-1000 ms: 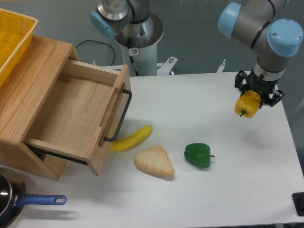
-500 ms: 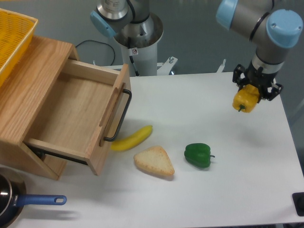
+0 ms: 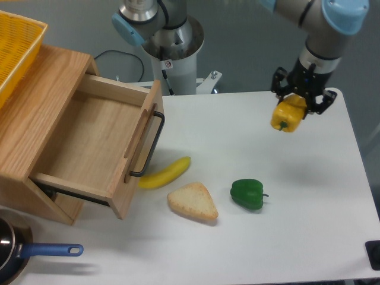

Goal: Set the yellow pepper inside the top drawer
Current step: 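Carry the yellow pepper over the open wooden drawer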

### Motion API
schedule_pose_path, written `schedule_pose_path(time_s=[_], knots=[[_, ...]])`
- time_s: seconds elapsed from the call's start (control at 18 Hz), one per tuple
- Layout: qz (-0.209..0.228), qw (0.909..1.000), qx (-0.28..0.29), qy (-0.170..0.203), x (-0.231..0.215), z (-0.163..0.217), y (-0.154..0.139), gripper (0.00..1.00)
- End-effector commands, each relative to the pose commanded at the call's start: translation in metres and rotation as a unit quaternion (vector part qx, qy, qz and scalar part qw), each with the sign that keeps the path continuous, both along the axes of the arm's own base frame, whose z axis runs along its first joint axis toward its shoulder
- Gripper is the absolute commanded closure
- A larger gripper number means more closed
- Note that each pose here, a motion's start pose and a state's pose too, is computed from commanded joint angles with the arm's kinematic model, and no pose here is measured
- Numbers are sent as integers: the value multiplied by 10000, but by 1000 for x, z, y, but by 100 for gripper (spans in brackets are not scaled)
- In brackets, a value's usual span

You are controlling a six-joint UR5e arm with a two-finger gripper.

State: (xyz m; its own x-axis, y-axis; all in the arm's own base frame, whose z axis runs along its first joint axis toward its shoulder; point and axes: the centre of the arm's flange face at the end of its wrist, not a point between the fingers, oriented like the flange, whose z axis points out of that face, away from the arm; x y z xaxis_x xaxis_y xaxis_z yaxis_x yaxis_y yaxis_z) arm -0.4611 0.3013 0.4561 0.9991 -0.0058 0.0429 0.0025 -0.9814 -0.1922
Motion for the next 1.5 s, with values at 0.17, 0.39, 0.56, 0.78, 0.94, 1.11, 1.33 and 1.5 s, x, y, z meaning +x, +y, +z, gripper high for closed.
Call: schedule_pose_path(time_s=[0.17,0.39,0.56,0.78,0.94,1.11,1.33,1.5], knots=[[170,9997,153,-44,35,18,23,84],[322,9992,220,-45,70,36,46,84],[452,9981,418,-105,96,55,53,84],[600,9958,681,-97,123,84,48,84],[551,9961,678,-158,148,86,69,84],[608,9957,650,-247,169,86,86,84],[568,9958,585,-414,202,83,108,84],[685,9948,516,-544,229,82,126,84]])
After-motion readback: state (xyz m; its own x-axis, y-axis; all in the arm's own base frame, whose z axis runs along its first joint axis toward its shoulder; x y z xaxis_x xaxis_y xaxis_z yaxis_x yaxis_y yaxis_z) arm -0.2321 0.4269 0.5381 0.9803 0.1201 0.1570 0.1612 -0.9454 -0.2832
